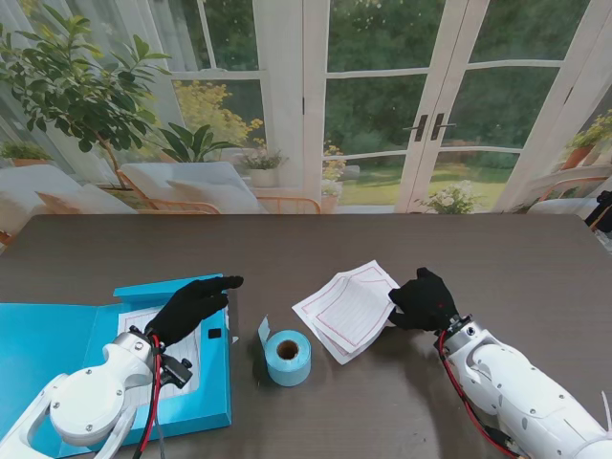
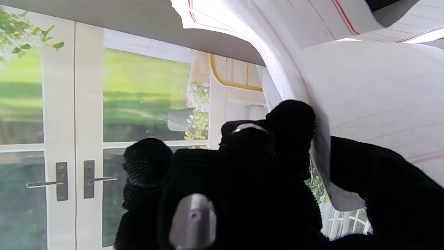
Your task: Peel a label from the label roll, stick it on the side of the file box and file the documents
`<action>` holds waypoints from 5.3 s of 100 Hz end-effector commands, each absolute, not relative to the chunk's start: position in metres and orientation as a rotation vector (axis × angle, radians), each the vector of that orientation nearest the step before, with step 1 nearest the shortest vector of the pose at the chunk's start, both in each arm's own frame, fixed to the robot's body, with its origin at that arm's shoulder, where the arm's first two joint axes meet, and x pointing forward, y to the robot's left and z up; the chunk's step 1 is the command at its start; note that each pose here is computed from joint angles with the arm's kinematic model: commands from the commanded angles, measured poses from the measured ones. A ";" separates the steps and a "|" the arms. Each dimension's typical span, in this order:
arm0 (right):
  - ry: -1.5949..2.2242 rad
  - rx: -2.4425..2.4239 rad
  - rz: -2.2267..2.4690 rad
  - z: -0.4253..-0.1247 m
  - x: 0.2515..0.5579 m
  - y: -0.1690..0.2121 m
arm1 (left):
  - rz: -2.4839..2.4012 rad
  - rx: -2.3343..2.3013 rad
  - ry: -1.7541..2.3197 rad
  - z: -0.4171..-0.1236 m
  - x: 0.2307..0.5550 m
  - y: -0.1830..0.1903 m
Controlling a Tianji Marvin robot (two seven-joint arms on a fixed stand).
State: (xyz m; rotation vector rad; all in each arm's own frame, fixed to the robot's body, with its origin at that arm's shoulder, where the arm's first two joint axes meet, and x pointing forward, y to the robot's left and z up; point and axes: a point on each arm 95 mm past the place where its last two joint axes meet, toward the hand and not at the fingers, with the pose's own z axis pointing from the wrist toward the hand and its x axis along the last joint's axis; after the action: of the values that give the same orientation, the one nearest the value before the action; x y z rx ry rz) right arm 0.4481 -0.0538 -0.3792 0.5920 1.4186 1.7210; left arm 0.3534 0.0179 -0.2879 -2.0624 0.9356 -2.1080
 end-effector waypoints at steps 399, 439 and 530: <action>1.266 0.776 1.788 -0.341 0.437 0.006 | -2.022 -2.124 1.039 -0.294 0.357 0.013; 1.229 0.788 1.829 -0.330 0.437 0.007 | -2.018 -2.136 1.044 -0.295 0.361 0.012; 1.160 0.741 1.904 -0.295 0.431 0.010 | -2.019 -2.184 1.061 -0.301 0.378 0.003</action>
State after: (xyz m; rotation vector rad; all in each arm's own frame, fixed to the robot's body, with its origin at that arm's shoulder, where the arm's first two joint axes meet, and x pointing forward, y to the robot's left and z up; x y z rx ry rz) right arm 0.4332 0.0045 -0.3007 0.7565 1.1492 1.8884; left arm 0.3753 0.0070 -0.2994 -2.1590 1.0415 -2.0108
